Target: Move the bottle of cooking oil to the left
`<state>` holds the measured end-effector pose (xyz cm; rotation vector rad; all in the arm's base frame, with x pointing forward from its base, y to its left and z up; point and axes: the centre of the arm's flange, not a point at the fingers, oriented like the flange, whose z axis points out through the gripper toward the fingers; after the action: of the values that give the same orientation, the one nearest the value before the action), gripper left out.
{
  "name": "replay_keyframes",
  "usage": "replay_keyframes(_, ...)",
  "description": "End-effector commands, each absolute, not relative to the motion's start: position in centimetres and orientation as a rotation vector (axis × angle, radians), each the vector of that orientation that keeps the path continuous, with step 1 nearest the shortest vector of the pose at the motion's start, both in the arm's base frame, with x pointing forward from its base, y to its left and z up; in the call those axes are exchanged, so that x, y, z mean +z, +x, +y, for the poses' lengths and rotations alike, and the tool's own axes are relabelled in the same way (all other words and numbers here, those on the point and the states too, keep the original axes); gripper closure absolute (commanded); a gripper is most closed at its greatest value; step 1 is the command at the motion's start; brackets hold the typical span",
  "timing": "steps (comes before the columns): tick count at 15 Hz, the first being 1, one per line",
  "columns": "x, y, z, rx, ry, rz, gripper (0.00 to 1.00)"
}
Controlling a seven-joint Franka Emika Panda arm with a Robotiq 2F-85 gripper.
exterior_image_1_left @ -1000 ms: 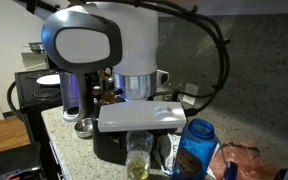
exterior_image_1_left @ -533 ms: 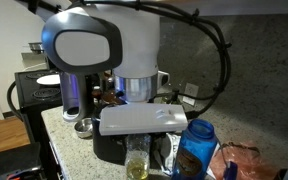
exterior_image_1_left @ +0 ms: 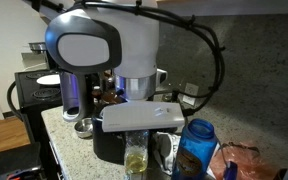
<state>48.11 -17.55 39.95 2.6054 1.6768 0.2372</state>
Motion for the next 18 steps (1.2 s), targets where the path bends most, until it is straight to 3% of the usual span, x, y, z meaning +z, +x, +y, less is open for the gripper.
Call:
replay_keyframes(1, 42.7, 49.5, -16.1, 0.242, 2.584, 1.707, 0.54)
replay_keyframes(9, 46.7, 50.7, -13.2, 0.041, 2.55, 1.627, 0.54)
replay_keyframes(18, 46.8, 49.5, -15.3, 0.038, 2.689, 1.291, 0.54)
